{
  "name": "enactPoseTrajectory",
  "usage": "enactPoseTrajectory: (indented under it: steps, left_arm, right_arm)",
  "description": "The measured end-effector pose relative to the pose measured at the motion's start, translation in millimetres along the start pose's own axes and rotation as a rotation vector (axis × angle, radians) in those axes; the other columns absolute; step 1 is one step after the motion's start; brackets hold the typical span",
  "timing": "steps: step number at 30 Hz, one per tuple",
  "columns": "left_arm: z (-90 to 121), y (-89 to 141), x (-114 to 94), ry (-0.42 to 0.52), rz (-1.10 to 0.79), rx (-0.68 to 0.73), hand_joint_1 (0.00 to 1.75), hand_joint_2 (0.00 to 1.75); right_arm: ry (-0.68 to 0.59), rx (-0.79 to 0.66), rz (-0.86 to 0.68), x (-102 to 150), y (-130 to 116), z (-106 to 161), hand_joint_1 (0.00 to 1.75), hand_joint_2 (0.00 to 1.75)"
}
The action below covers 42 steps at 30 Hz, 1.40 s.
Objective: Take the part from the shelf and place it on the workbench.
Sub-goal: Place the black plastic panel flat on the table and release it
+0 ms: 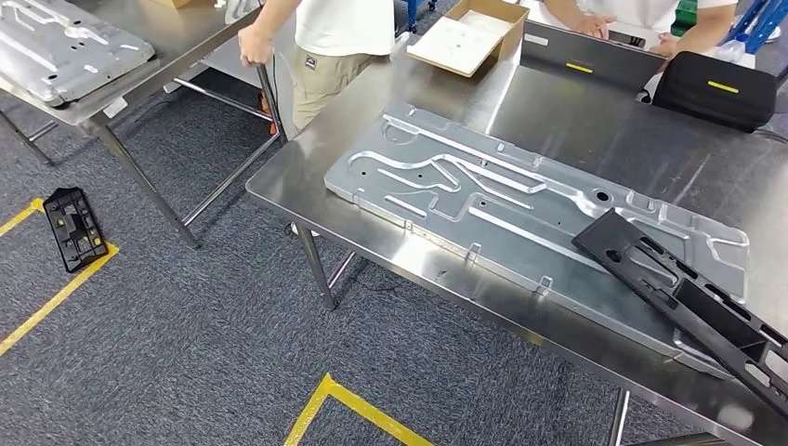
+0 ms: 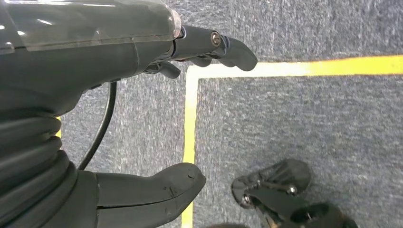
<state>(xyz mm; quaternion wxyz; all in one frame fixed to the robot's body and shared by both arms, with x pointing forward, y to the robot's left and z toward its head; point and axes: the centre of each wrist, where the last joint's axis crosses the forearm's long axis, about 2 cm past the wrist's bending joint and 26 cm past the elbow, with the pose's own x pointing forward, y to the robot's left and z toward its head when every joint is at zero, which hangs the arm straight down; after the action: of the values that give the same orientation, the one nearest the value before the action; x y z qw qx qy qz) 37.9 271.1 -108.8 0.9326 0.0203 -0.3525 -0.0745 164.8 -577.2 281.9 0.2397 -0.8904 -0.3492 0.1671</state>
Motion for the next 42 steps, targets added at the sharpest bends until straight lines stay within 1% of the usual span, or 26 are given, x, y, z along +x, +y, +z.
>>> enactPoseTrajectory:
  steps: [4, 12, 16, 19, 22, 24, 26, 28, 31, 36, 42]
  left_arm:
    - [0.6, -0.8, -0.7, 0.001, -0.004, -0.005, 0.0, 1.75]
    - [1.7, -1.1, -2.2, 0.005, -0.006, -0.006, 0.0, 1.75]
    - [2.0, -2.7, -2.3, 0.005, -0.004, -0.009, 0.0, 0.0]
    - [1.7, -3.9, -1.6, 0.008, -0.003, -0.009, 0.0, 0.0]
    - [1.8, -4.4, -1.7, 0.014, 0.002, -0.007, 0.0, 0.0]
    - [1.5, -5.2, -1.5, 0.043, 0.027, -0.006, 0.0, 0.0]
    - [1.3, -5.8, -1.7, 0.091, 0.064, -0.006, 0.0, 0.0]
    - [1.4, -5.9, -2.2, 0.126, 0.091, -0.008, 0.0, 0.0]
    - [2.1, -4.8, -3.6, 0.152, 0.118, -0.008, 0.0, 0.0]
    - [2.0, -3.2, -3.9, 0.164, 0.125, -0.004, 0.0, 0.0]
    - [-1.3, -1.7, 0.5, 0.145, 0.109, 0.009, 0.0, 0.0]
  right_arm:
    - [0.023, -0.016, 0.003, -2.4, -3.8, 1.0, 0.0, 0.0]
    - [0.044, 0.003, 0.009, -0.8, -2.6, 9.5, 0.0, 0.0]
    - [0.053, 0.003, 0.008, -0.8, -2.6, 8.6, 0.0, 0.0]
    - [0.073, 0.01, -0.003, -3.0, -2.7, 7.3, 0.0, 0.0]
    - [0.101, 0.008, -0.05, -7.0, -4.3, 7.5, 0.0, 0.0]
    - [0.112, -0.013, -0.099, -10.2, -8.3, 5.0, 0.0, 0.0]
    - [0.113, -0.038, -0.132, -11.1, -12.0, 0.3, 0.0, 0.0]
    - [0.112, -0.057, -0.141, -10.0, -14.0, -3.9, 0.0, 0.0]
    - [0.12, -0.074, -0.155, -9.0, -15.9, -7.9, 0.0, 0.0]
    - [0.133, -0.066, -0.188, -8.5, -17.3, -8.4, 0.0, 0.0]
    - [0.125, -0.027, -0.198, -9.5, -20.1, -2.3, 0.0, 0.0]
